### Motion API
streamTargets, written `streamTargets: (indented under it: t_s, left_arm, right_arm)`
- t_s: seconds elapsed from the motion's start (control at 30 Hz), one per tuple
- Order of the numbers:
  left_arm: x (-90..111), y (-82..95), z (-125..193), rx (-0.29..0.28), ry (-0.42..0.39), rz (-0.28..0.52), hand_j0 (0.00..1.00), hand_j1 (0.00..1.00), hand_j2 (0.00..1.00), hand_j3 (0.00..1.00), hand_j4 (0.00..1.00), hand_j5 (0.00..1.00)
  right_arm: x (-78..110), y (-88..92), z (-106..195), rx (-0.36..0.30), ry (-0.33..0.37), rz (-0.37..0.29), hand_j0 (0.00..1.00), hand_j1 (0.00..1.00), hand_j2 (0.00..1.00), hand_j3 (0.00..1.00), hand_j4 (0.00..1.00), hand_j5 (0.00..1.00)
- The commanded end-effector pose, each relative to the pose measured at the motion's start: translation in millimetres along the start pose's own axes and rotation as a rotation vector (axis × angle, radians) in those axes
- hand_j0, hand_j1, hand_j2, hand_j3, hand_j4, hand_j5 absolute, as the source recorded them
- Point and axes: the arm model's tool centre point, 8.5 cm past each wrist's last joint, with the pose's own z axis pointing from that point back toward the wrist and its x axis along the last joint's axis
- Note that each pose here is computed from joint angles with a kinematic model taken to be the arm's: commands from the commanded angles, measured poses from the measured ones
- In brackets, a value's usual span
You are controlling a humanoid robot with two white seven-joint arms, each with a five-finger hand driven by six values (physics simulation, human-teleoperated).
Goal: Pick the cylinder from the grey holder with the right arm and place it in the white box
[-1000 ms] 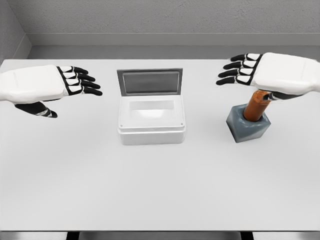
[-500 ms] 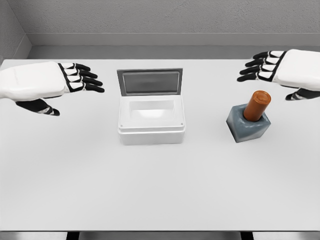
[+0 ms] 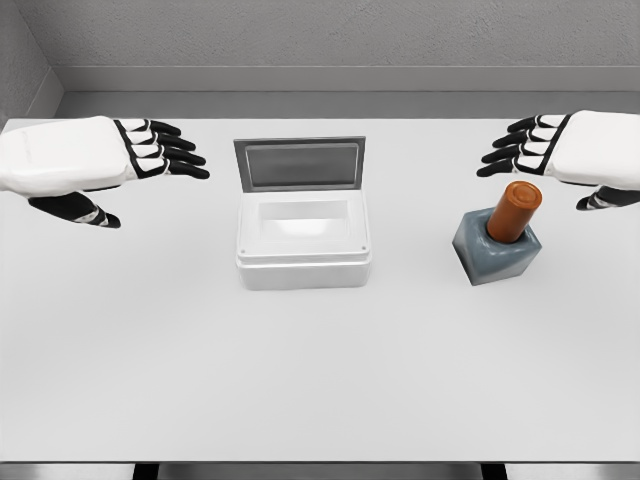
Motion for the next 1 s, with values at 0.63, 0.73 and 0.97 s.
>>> streamTargets:
  t_s: [0.63, 0.73, 0.97]
  left_arm:
    - [2, 18.2, 2, 0.044, -0.019, -0.006, 1.0, 1.0, 1.0, 1.0, 1.0, 1.0]
    - [3, 17.9, 1, 0.041, -0.02, -0.008, 1.0, 1.0, 1.0, 1.0, 1.0, 1.0]
    - [3, 19.0, 1, 0.042, -0.02, -0.01, 1.0, 1.0, 1.0, 1.0, 1.0, 1.0]
  right_arm:
    - [0.9, -0.4, -4, 0.003, -0.008, -0.003, 1.0, 1.0, 1.0, 1.0, 1.0, 1.0]
    - [0.0, -0.7, -4, 0.004, -0.003, 0.004, 1.0, 1.0, 1.0, 1.0, 1.0, 1.0]
    - [0.3, 1.0, -3, 0.009, -0.002, 0.002, 1.0, 1.0, 1.0, 1.0, 1.0, 1.0]
